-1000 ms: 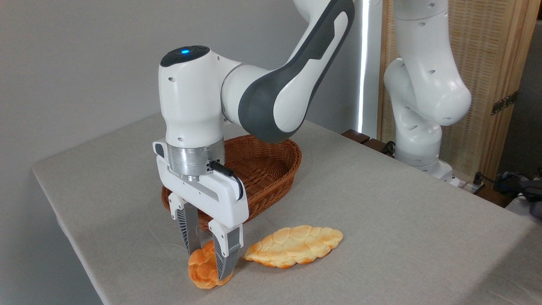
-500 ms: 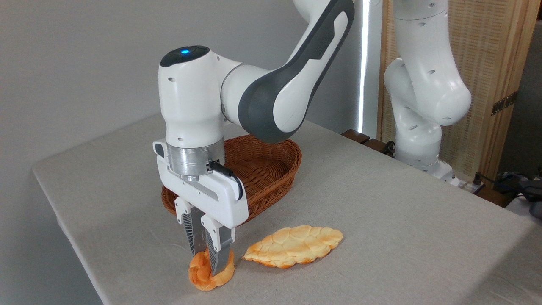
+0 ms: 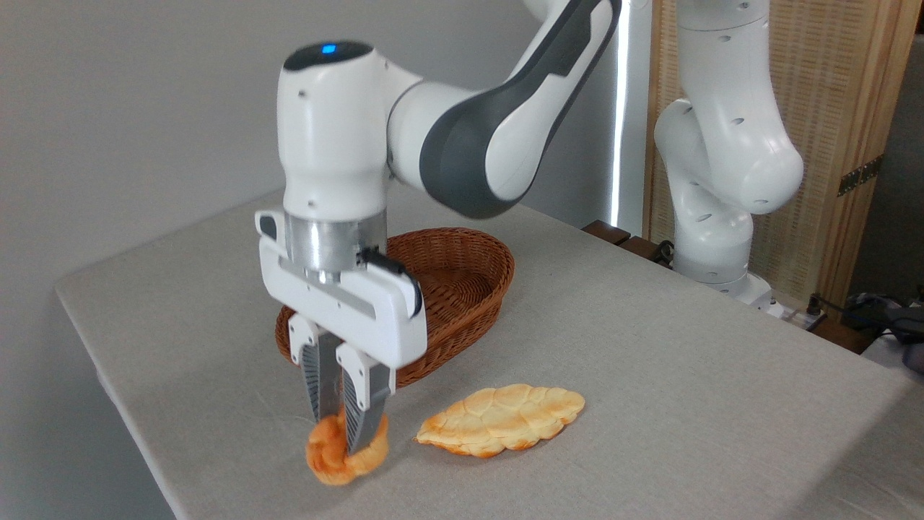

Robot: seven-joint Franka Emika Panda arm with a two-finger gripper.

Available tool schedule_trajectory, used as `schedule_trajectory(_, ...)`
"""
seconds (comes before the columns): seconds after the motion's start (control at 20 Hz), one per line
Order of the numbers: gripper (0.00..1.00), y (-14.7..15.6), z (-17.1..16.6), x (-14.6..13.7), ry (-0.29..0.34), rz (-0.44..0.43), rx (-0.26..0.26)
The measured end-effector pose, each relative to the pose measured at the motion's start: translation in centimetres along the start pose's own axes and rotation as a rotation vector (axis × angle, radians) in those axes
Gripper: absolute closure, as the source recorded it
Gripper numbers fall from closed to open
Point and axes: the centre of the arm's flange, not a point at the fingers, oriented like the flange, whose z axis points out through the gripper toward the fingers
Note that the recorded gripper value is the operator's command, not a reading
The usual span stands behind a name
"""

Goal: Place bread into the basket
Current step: 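Carry the held roll over the wicker basket and lower it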

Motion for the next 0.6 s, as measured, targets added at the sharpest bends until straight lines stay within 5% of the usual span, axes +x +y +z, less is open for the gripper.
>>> schedule_trajectory(0.3, 0.41, 1.1, -6.0, 0.4, 0.099, -0.028, -0.007)
schedule_trajectory(0.5, 0.41, 6.0, -7.1, 1.8, 0.045, 0.041, -0.090)
schedule_trajectory(0.6, 0.25, 8.5, -7.2, 2.3, 0.003, 0.083, -0.130)
